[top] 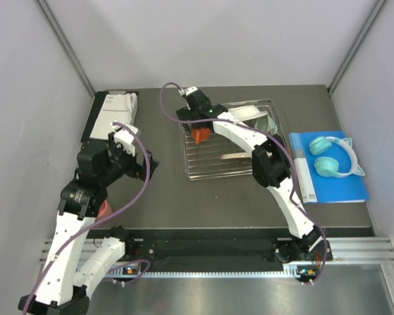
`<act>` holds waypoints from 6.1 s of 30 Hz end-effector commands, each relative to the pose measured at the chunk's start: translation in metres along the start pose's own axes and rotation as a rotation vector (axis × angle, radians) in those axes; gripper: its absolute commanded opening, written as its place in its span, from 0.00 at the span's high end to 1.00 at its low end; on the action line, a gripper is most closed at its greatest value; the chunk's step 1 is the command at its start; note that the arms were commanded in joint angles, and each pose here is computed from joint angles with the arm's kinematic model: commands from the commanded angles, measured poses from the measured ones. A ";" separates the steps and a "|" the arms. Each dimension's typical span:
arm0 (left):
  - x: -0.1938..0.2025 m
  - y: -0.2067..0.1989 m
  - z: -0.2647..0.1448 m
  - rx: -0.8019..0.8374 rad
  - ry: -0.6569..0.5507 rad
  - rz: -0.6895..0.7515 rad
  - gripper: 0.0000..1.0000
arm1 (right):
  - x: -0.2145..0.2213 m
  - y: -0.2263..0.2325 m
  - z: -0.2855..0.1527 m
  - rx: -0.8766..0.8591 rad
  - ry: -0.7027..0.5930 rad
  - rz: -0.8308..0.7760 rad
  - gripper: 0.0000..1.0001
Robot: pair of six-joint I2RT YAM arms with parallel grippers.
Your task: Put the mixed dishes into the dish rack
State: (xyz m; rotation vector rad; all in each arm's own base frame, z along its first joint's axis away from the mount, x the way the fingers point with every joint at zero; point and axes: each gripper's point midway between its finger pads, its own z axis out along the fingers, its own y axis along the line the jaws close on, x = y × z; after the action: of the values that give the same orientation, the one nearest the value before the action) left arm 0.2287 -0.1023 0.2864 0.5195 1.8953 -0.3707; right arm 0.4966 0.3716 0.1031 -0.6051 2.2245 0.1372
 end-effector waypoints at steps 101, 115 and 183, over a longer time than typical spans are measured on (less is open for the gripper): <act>0.240 0.082 -0.065 -0.464 0.872 0.251 0.31 | 0.047 0.041 -0.359 -0.162 -0.335 0.185 0.00; 0.263 0.081 -0.056 -0.394 0.977 0.248 1.00 | 0.068 0.027 -0.354 -0.114 -0.318 0.177 0.01; -0.122 -0.112 0.018 0.871 -0.140 -0.700 1.00 | -0.083 0.056 -0.379 -1.296 -0.627 0.897 0.00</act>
State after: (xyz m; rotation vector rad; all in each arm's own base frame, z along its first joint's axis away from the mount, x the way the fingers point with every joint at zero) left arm 0.2337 -0.2305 0.3803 0.2636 1.7561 -1.7085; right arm 0.2640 0.3403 0.3629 -0.0022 1.5718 1.8796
